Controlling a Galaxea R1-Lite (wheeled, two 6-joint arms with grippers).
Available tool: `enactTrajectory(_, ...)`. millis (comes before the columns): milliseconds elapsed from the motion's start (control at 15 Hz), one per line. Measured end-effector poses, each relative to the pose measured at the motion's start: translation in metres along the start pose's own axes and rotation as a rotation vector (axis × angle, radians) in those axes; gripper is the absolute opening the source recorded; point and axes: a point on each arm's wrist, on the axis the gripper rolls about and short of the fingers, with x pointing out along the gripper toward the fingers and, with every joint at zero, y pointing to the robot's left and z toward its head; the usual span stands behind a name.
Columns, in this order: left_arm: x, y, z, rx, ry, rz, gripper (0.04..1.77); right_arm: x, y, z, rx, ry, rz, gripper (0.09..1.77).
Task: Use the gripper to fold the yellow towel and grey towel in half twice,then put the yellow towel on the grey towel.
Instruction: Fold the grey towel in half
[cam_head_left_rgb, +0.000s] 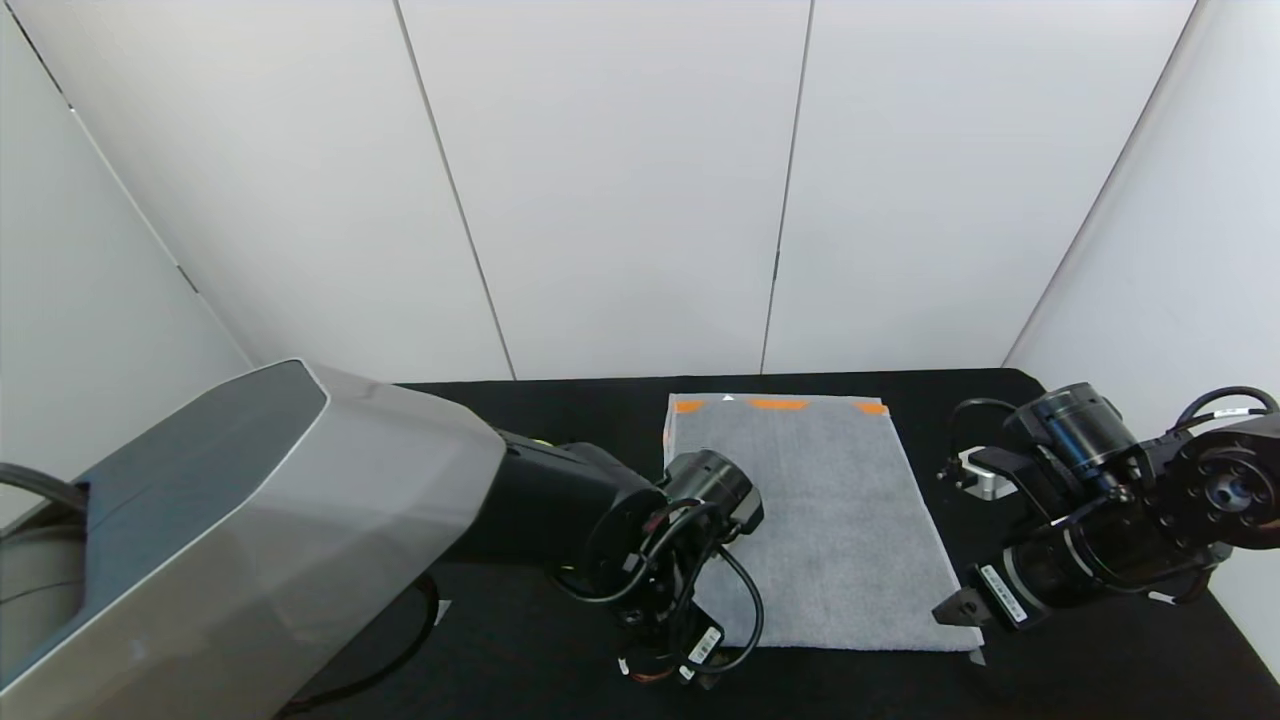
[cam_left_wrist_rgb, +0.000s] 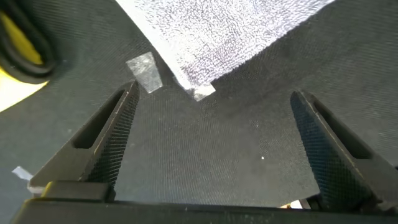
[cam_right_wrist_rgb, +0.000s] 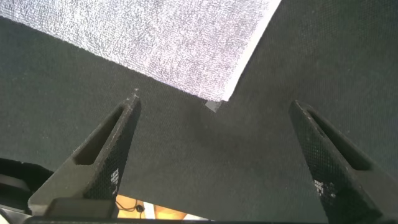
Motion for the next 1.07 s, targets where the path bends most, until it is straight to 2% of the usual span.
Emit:
enactTrajectory(733, 0.019, -0.001, 0.002, -0.003, 0.024, 0.002, 1.72, 0.001, 0.001, 0.0, -0.002, 0.001, 0.002, 1.71)
enactTrajectory(933, 0.023, -0.001, 0.003, -0.004, 0.031, 0.003, 1.23, 0.0, 0.001, 0.0, -0.002, 0.0, 0.003, 1.71)
enactTrajectory(1067, 0.023, -0.001, 0.003, -0.005, 0.032, 0.003, 0.96, 0.001, 0.001, 0.0, -0.002, 0.002, 0.004, 1.71)
